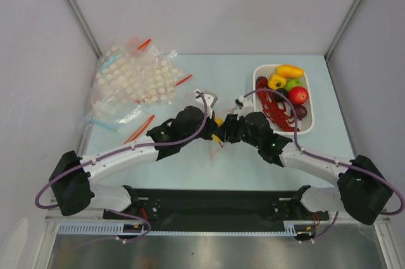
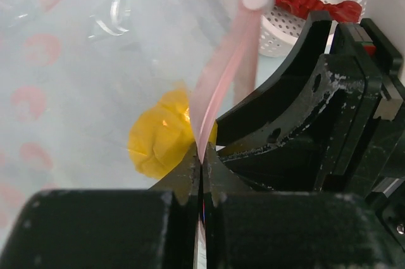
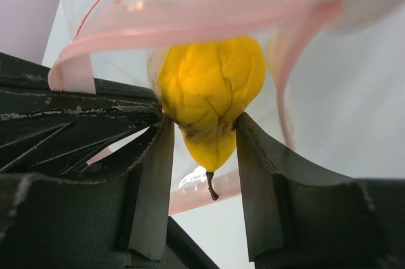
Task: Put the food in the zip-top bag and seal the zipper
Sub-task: Place the fake fruit in the zipper food storage bag, then pick up the fake fruit from the bin.
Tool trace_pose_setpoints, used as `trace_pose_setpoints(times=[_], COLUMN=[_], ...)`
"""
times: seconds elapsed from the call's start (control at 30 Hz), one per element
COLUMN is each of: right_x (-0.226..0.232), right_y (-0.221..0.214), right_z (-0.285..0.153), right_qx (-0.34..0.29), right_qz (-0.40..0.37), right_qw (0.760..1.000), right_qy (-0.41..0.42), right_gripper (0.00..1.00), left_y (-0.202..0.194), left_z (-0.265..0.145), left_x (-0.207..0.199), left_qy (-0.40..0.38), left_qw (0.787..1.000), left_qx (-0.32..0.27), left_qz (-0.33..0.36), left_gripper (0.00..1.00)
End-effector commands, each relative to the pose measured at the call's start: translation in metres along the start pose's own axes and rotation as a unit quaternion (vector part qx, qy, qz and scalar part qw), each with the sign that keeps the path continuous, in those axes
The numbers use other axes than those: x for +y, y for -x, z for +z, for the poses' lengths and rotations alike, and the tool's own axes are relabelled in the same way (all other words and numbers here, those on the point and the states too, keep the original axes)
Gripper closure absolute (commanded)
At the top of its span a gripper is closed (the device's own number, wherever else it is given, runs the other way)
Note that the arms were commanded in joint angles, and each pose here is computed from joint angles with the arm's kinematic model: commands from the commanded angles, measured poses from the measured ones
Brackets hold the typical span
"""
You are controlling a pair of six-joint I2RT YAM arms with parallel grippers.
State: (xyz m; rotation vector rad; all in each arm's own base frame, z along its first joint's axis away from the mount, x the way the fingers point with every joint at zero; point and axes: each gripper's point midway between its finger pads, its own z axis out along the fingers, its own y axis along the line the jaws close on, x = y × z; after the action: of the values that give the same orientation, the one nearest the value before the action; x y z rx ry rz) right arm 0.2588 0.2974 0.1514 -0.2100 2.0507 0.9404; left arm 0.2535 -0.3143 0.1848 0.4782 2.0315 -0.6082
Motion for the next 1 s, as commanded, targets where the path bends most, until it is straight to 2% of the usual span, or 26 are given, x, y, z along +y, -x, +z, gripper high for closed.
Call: trace_pose_setpoints(times=[0.0, 0.2, 0.23, 0.3, 0.37, 0.5, 0.67, 0.77, 0.8, 0.87, 0.97], right_x=[0.016, 0.0, 0.001, 0.004, 0.009, 0.018, 0.021, 0.01, -0.007, -0.031, -0.068], right_y=[0.048, 0.064, 0.067, 0.069, 0.07, 0.073, 0.083, 0.095, 0.1, 0.109, 0.122], right_z=[-0.009, -0.025, -0.027, -0.028, -0.03, -0.035, -0.045, -0.06, -0.065, -0.076, -0.088], right_qx=[-0.083, -0.147, -0.156, -0.157, -0.154, -0.155, -0.163, -0.186, -0.201, -0.219, -0.232], right_qz=[0.034, 0.073, 0.075, 0.07, 0.062, 0.034, -0.003, -0.015, -0.011, 0.007, 0.022], right_qw=[0.996, 0.986, 0.985, 0.985, 0.986, 0.987, 0.987, 0.982, 0.976, 0.964, 0.949], right_qy=[0.017, -0.001, 0.001, 0.003, 0.005, 0.006, -0.001, -0.039, -0.086, -0.148, -0.212], right_gripper=[0.61, 0.56, 0.4, 0.22, 0.19, 0.19, 0.23, 0.26, 0.31, 0.34, 0.32], left_y=[0.017, 0.016, 0.014, 0.015, 0.016, 0.013, 0.028, 0.032, 0.036, 0.038, 0.042], left_z=[-0.006, -0.009, -0.008, -0.005, -0.002, -0.003, -0.023, -0.033, -0.039, -0.044, -0.049], left_x=[-0.036, -0.05, -0.051, -0.042, -0.026, 0.011, 0.042, 0.055, 0.058, 0.063, 0.065], left_qy=[-0.07, -0.109, -0.11, -0.081, -0.036, 0.023, 0.074, 0.107, 0.111, 0.121, 0.124], left_qw=[0.997, 0.994, 0.994, 0.997, 0.999, 0.998, 0.993, 0.989, 0.988, 0.985, 0.984], left_qx=[-0.015, -0.01, -0.004, -0.003, -0.003, 0.0, -0.039, -0.058, -0.069, -0.08, -0.091], left_qz=[0.004, -0.002, -0.004, -0.01, -0.028, -0.066, -0.084, -0.085, -0.087, -0.088, -0.088], left_gripper=[1.0, 1.0, 1.0, 1.0, 1.0, 1.0, 1.0, 1.0, 1.0, 1.0, 1.0])
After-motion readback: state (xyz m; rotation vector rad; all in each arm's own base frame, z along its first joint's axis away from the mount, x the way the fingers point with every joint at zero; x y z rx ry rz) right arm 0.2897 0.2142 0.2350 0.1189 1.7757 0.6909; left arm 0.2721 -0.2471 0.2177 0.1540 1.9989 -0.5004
